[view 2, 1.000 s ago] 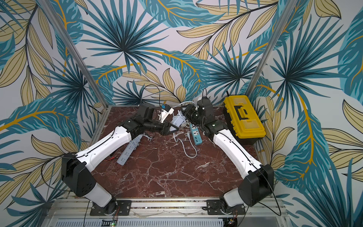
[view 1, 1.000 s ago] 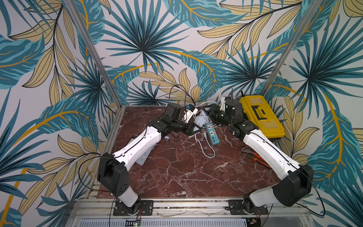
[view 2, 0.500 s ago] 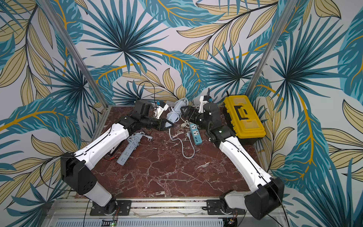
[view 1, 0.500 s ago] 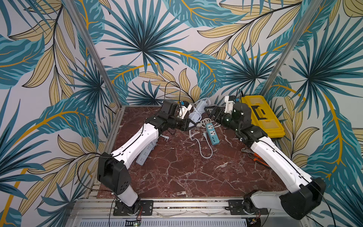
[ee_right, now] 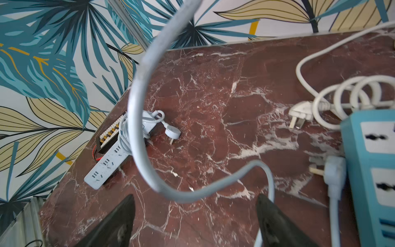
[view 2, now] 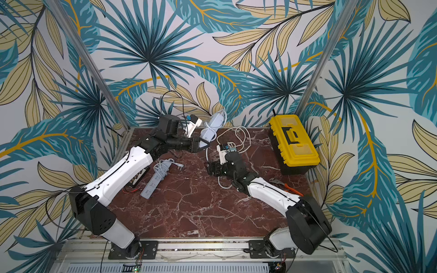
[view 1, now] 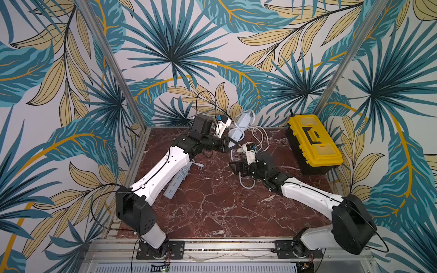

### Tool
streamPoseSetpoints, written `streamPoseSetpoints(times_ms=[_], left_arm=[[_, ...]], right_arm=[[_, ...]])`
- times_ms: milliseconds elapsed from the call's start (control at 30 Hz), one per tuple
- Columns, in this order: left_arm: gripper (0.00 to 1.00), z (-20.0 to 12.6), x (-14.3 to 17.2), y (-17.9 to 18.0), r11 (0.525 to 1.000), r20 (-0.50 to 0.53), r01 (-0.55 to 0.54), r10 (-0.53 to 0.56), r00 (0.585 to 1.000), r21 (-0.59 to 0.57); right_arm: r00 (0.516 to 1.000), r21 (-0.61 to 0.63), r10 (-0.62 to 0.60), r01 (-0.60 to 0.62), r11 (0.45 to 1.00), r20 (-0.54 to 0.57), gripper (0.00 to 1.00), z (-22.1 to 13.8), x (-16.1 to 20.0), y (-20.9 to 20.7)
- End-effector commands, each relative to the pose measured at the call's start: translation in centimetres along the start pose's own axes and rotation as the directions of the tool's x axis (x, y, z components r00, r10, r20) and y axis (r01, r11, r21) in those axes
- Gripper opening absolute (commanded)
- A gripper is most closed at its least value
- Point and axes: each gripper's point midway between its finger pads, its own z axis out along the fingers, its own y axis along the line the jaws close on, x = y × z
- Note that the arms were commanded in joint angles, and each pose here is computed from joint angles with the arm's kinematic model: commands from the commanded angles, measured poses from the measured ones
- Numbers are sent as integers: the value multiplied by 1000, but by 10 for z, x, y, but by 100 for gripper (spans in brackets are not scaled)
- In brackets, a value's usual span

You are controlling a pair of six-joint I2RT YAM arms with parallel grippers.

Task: Wrap the cord around the power strip
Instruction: Wrap the power cord around the power strip.

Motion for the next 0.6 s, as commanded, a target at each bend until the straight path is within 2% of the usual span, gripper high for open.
streamPoseSetpoints(times_ms=[0,67,100,200,233,300,433,500,567], left_arm=[[0,-24,-35,-38,994,118,-97,90,989,58],[0,-28,-38,-41,993,129,-99,91,987,58],[0,-31,-41,-42,994,140,-101,93,986,51],[0,-61,-57,-36,996,212,-92,90,973,3],[0,-75,-63,-29,996,241,-87,90,966,-24],[0,-101,-72,-14,994,294,-71,92,951,-82],[0,-135,-84,18,984,359,-35,97,928,-175],[0,-142,-86,38,974,369,-16,100,924,-226],[0,-142,-86,53,960,361,-26,130,923,-278]], right_arm=[[984,-4,-76,78,997,163,85,23,-44,18],[980,34,-78,73,997,184,76,42,-46,11],[978,82,-86,72,994,189,66,48,-47,2],[966,271,-188,135,953,180,24,44,-49,-28],[957,297,-224,163,941,183,16,33,-52,-31],[935,307,-317,258,916,157,9,15,-54,-28],[869,265,-495,481,836,-17,0,-19,-36,-22],[787,196,-610,615,764,-92,0,-35,-23,-12],[639,146,-754,769,623,-148,0,-54,-16,2]])
